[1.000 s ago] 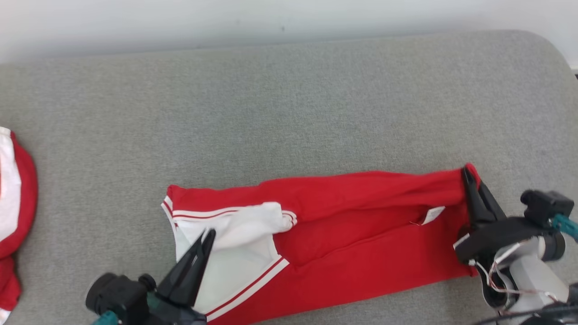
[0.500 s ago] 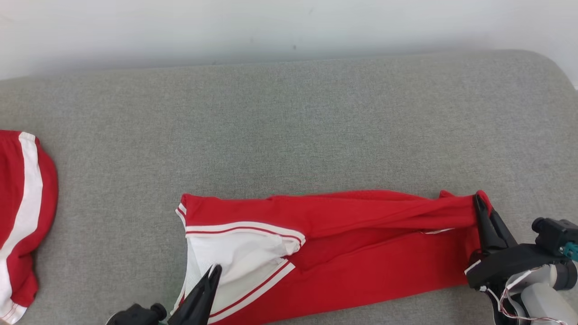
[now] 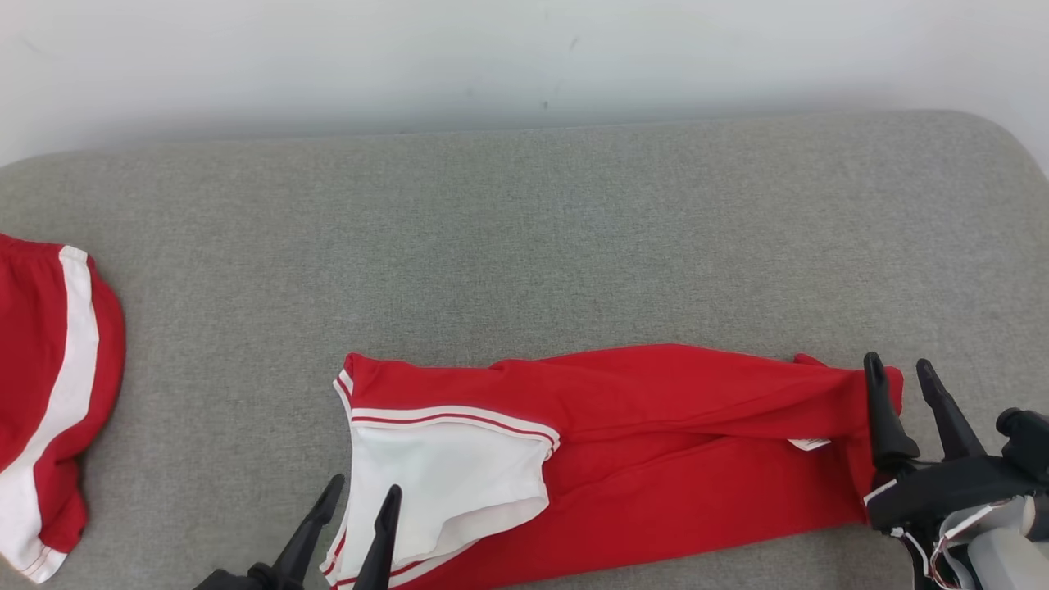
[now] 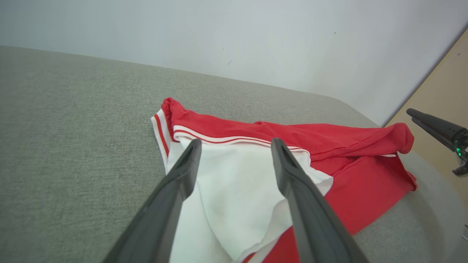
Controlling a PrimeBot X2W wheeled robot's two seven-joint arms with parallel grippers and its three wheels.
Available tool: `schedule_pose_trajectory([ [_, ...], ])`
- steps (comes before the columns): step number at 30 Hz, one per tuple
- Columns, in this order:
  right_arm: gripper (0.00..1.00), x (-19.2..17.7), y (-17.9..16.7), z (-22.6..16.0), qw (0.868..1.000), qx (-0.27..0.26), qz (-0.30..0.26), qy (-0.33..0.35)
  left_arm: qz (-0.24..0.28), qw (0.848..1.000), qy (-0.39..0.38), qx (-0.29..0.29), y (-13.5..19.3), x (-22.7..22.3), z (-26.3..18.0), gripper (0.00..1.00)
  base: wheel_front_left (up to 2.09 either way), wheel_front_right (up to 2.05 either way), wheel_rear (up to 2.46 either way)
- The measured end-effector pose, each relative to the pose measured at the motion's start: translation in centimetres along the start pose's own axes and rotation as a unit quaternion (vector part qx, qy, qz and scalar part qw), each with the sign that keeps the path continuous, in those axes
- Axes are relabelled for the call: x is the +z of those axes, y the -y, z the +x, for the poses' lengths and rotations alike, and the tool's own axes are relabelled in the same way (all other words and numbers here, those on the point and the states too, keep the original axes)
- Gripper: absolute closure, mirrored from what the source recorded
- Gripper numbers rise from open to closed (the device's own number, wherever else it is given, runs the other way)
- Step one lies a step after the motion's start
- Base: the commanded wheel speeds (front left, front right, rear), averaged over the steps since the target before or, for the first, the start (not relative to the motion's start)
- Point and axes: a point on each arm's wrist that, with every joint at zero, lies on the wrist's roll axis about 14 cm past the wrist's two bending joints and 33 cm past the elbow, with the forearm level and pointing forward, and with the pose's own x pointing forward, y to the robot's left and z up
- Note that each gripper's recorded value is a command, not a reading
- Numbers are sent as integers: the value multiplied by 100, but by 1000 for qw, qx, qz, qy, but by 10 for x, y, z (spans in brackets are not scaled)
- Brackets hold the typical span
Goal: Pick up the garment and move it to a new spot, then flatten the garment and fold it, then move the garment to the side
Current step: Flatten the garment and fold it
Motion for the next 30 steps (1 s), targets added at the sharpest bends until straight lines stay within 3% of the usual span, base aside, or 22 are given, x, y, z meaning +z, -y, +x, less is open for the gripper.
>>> schedule_pose_trajectory([
  [12,0,-7,9,1,1000,-17,-9,-13,29,997,43,56,-23,29,-14,0,0,0,0],
  [30,0,-78,21,-3,981,-55,11,-185,33,995,52,79,-31,35,-23,0,0,0,0],
])
